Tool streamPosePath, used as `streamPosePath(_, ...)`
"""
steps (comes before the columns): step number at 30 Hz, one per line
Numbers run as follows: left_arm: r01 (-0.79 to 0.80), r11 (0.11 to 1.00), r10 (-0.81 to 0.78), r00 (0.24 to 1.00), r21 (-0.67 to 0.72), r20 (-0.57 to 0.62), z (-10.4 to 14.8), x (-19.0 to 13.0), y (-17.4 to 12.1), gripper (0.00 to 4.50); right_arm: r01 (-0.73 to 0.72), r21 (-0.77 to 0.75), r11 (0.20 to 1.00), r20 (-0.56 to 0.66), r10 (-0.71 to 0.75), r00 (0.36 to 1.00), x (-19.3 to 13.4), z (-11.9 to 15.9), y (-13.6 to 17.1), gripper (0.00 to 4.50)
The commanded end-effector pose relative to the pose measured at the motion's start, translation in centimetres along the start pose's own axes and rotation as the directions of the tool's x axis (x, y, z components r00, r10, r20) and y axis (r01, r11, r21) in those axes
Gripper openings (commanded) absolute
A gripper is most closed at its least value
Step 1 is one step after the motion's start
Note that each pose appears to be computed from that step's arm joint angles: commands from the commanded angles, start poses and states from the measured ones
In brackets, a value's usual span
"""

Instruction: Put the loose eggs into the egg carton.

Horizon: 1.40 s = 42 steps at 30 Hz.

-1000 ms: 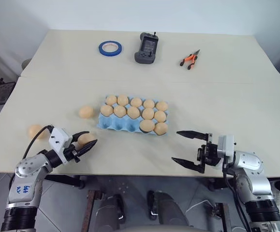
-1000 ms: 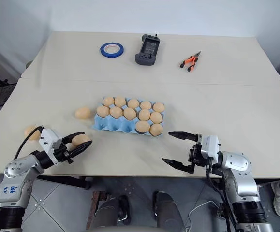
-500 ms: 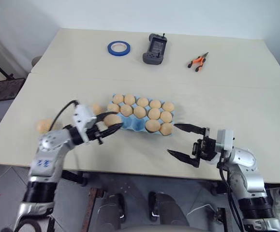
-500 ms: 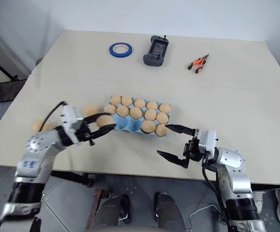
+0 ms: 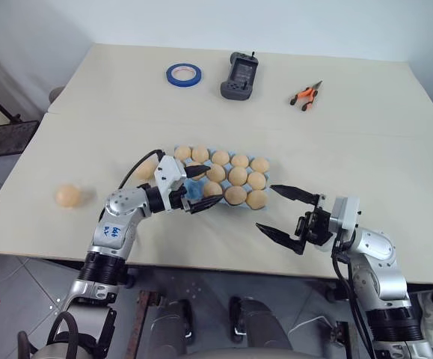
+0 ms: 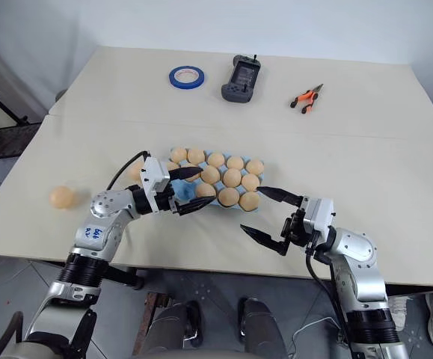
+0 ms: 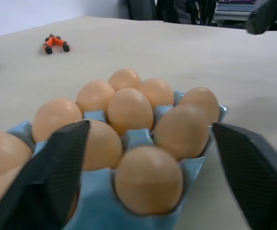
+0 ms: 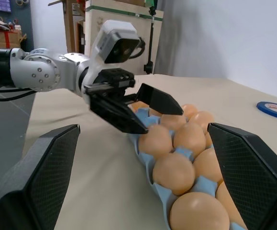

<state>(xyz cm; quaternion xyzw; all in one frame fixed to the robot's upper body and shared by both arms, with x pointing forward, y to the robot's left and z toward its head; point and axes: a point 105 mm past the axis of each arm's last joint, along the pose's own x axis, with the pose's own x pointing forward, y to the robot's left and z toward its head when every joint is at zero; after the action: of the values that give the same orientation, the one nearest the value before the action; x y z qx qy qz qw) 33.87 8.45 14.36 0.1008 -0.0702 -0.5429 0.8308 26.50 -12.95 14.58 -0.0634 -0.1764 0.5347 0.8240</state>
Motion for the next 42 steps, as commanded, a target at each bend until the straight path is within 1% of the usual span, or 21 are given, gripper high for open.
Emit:
streamPosePath(1,-0.016,0.999,0.014,0.999,0.046,0.037,1.3,-0.8,0.2,4.49,-0.021,-0.019,1.000,0.029,0.021,0.999,0.5,1.0,0.4,4.50)
streamPosePath(4,-0.056,0.996,0.054,0.998,0.064,0.039,1.6,-2.4,0.6,4.49,-0.028,-0.016,0.999,0.024,0.029,0.999,0.5,0.9,0.3,4.50)
streamPosePath(6,-0.148,0.986,0.145,0.988,0.070,0.049,2.0,-5.2,1.2,4.49,-0.031,-0.017,0.999,0.029,0.032,0.999,0.6,1.0,-0.1,4.50)
streamPosePath(9,-0.310,0.947,0.308,0.951,0.082,0.038,1.9,-9.2,1.9,4.49,-0.029,-0.023,0.999,0.047,0.030,0.998,0.9,1.1,-0.6,4.50)
streamPosePath(11,-0.395,0.915,0.393,0.919,0.081,0.030,1.8,-11.2,2.1,4.49,-0.039,-0.025,0.999,0.055,0.040,0.998,1.0,1.1,-0.6,4.50)
streamPosePath(14,-0.557,0.827,0.557,0.830,0.073,0.011,1.1,-14.7,2.3,4.49,-0.071,-0.023,0.997,0.064,0.073,0.995,1.2,0.9,-0.1,4.50)
streamPosePath(17,-0.648,0.760,0.649,0.760,0.054,-0.021,0.2,-16.7,2.0,4.49,-0.081,-0.038,0.996,0.056,0.083,0.995,1.0,0.7,-0.1,4.50)
streamPosePath(19,-0.695,0.719,0.695,0.717,0.028,-0.047,-0.5,-17.7,1.5,4.49,-0.102,-0.064,0.993,0.013,0.103,0.995,0.1,0.1,-0.1,4.50)
streamPosePath(24,-0.738,0.675,0.736,0.674,-0.005,-0.056,-1.1,-18.2,0.9,4.49,-0.082,-0.073,0.994,-0.037,0.080,0.996,-2.0,-0.5,-0.7,4.50)
streamPosePath(27,-0.765,0.643,0.764,0.643,-0.015,-0.048,-1.0,-18.1,1.2,4.49,-0.081,-0.077,0.994,-0.057,0.077,0.995,-2.6,-0.8,-0.8,4.50)
streamPosePath(30,-0.775,0.631,0.774,0.632,-0.035,-0.038,-1.0,-17.3,2.2,4.49,-0.100,-0.078,0.992,-0.093,0.092,0.991,-2.9,-1.3,-0.7,4.50)
streamPosePath(34,-0.772,0.632,0.772,0.635,-0.060,-0.038,-0.8,-15.8,3.7,4.49,-0.098,-0.074,0.992,-0.111,0.090,0.990,-3.1,-1.7,-0.8,4.50)
streamPosePath(38,-0.732,0.679,0.729,0.681,-0.050,-0.066,-1.0,-13.2,6.1,4.49,-0.074,-0.061,0.995,-0.105,0.068,0.992,-3.0,-2.1,-0.9,4.50)
streamPosePath(42,-0.708,0.703,0.702,0.706,-0.068,-0.089,-1.7,-11.6,7.4,4.49,-0.055,-0.063,0.997,-0.098,0.049,0.994,-2.8,-2.1,-1.0,4.50)
